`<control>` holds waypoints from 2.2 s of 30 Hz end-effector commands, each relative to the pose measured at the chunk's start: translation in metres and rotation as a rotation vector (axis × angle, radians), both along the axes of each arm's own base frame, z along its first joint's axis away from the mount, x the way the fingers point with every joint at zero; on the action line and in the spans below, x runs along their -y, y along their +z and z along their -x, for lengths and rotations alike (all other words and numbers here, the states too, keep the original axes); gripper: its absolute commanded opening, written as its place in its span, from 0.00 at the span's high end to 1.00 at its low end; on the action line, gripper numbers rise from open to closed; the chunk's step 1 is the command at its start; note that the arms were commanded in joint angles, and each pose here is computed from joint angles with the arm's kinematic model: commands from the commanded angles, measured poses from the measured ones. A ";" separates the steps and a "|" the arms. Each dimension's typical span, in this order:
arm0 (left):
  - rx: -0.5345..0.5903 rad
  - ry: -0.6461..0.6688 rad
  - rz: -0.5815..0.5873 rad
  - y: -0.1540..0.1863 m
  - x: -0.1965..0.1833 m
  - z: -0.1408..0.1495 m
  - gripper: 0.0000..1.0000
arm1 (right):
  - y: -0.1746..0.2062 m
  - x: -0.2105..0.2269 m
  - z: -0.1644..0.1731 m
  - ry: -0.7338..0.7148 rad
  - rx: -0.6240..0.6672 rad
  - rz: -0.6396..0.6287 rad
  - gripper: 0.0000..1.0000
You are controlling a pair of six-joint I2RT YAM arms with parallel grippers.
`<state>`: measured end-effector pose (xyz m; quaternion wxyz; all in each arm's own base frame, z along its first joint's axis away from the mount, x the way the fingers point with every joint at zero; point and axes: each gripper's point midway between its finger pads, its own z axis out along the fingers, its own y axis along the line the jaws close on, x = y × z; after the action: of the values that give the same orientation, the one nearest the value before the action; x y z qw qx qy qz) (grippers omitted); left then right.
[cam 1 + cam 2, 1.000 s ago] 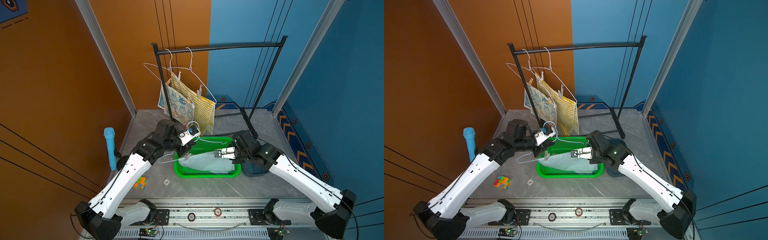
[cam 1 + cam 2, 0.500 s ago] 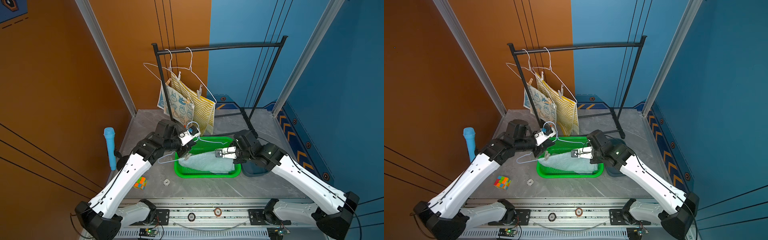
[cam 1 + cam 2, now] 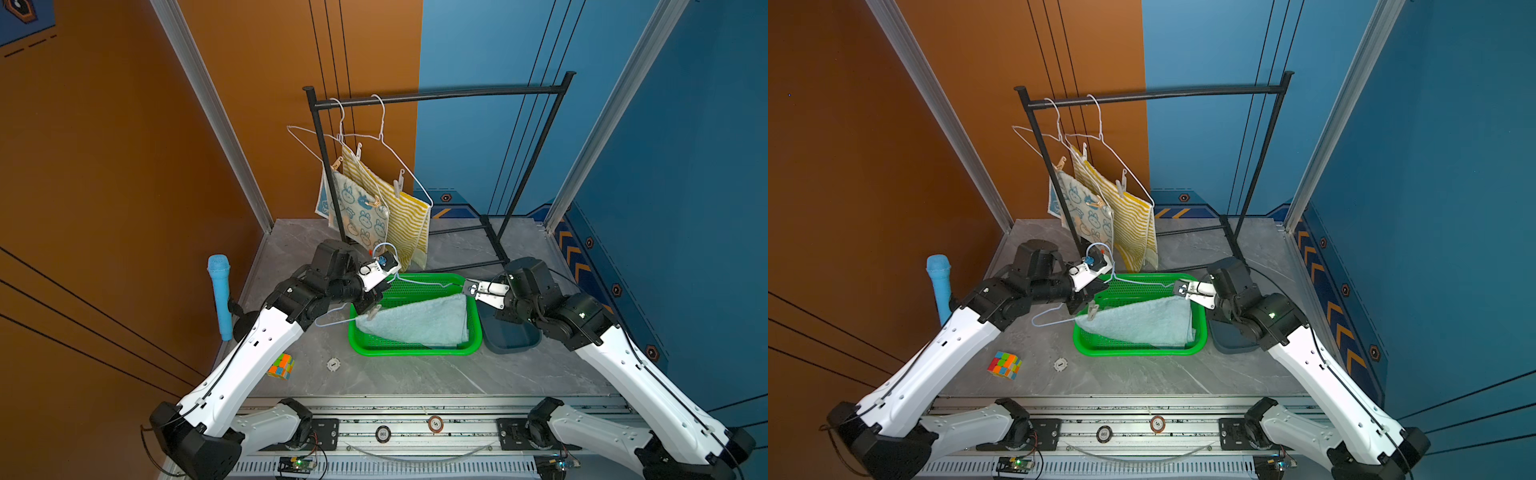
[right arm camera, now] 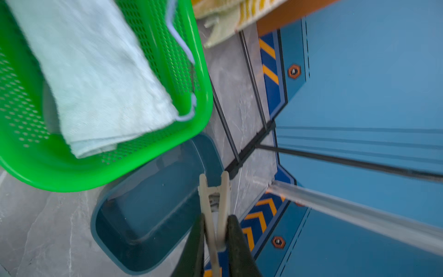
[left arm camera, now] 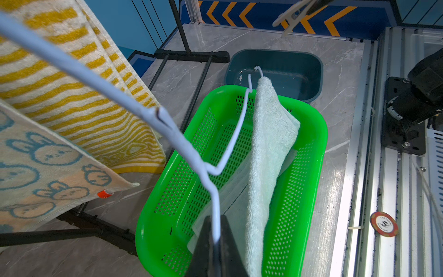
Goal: Remove the clothespins securing towels to the hanger
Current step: Remove the clothespin from the hanger, then place the clothespin in the storage box, then remove the clothespin from the hanger.
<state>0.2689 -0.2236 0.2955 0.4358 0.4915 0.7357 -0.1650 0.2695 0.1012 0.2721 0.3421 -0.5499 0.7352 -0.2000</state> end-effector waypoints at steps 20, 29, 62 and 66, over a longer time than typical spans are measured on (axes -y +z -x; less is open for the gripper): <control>0.063 -0.045 -0.020 0.005 0.003 0.010 1.00 | -0.136 0.042 -0.045 -0.429 -0.458 -0.212 0.87; 0.094 -0.050 -0.025 0.012 0.002 0.012 1.00 | -0.163 0.050 -0.052 -0.510 -0.547 -0.227 0.65; 0.362 -0.202 -0.151 0.034 0.035 0.017 1.00 | 0.071 -0.078 0.039 0.180 -0.171 -0.709 0.00; 0.370 -0.200 -0.154 0.034 0.037 0.017 1.00 | 0.071 -0.108 0.050 0.289 -0.198 -0.659 0.00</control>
<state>0.2474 -0.2565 0.3151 0.4839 0.6199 0.6139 -0.0682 0.2251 0.1954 0.3423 0.4622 -0.4968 0.7191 0.1502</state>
